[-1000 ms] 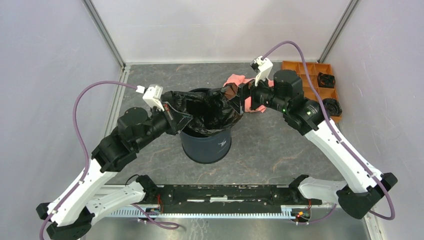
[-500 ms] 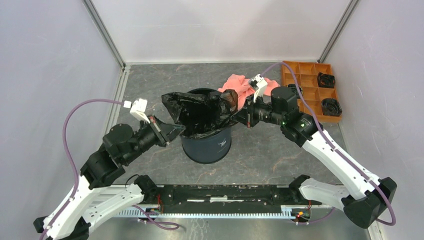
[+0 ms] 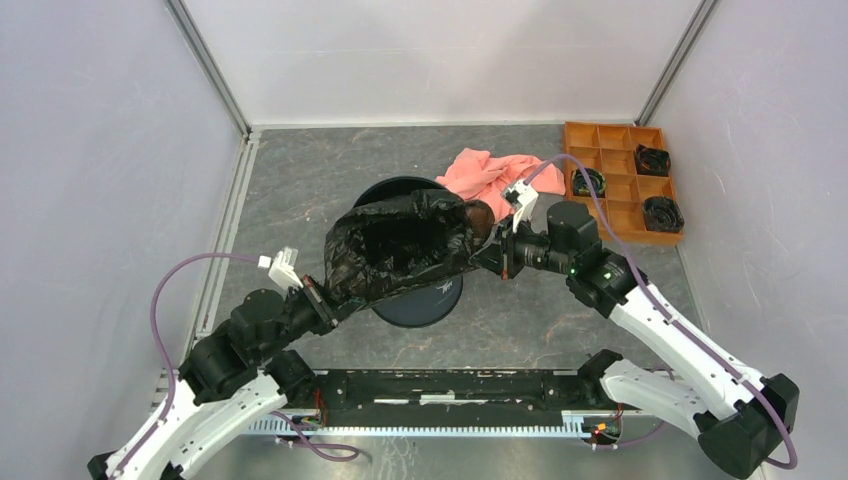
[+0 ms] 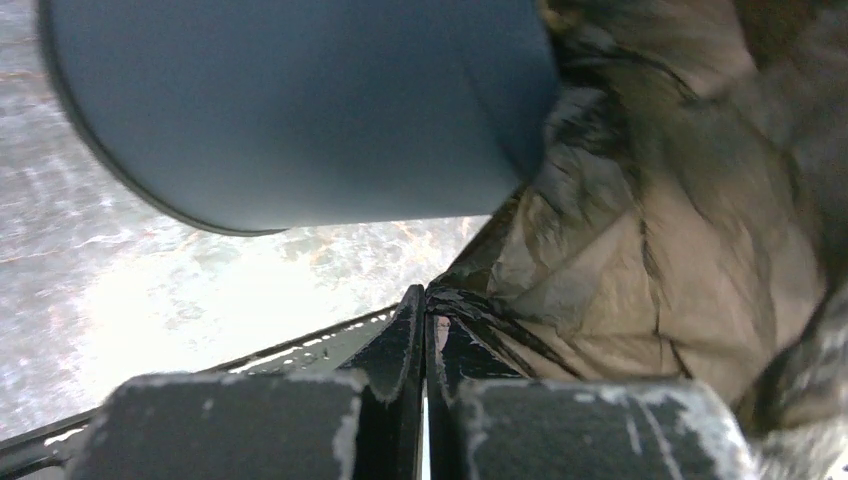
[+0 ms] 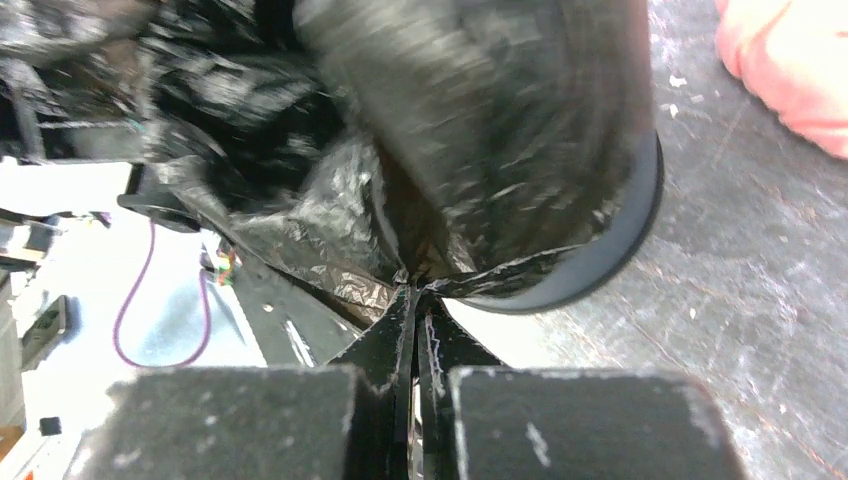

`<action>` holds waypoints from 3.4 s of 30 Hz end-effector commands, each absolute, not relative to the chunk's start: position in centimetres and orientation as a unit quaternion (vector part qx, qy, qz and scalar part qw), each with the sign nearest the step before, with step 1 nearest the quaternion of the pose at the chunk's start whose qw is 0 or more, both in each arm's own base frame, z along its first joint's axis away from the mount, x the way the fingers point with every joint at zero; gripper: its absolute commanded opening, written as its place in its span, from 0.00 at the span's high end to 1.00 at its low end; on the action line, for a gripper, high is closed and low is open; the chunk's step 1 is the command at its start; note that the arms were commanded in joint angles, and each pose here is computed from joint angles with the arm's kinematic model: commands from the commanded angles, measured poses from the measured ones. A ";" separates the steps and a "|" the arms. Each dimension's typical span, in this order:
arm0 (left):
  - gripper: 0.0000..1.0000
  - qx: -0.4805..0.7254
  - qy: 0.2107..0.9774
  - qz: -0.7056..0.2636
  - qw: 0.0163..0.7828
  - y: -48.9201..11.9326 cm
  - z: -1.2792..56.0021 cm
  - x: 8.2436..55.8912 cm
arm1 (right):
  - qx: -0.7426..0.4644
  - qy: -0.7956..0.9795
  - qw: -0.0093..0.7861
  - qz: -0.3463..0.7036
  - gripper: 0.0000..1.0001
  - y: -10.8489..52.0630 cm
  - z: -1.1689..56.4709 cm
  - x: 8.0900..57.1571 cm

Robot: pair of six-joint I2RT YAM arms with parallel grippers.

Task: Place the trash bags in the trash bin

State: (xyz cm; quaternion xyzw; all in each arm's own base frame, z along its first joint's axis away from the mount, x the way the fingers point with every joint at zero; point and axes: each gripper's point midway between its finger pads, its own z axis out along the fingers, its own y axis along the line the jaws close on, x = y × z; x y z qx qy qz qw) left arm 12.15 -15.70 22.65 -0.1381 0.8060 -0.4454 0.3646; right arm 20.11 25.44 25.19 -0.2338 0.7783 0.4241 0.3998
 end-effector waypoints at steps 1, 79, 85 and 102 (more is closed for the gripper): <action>0.96 -0.211 0.808 -0.398 0.381 -13.7 20.7 13.7 | -0.239 0.772 0.449 0.382 1.00 24.6 23.7 21.9; 0.58 -0.087 0.859 -0.176 0.472 -10.0 27.7 25.0 | -0.328 0.701 0.492 0.400 0.96 33.3 33.5 37.8; 0.47 -0.099 0.847 -0.138 0.505 -7.6 30.6 23.9 | -0.321 0.720 0.541 0.294 0.61 29.1 35.8 37.9; 0.13 0.220 0.734 -0.258 0.588 -16.5 38.9 24.6 | -0.363 0.672 0.580 0.283 0.05 23.7 36.3 27.6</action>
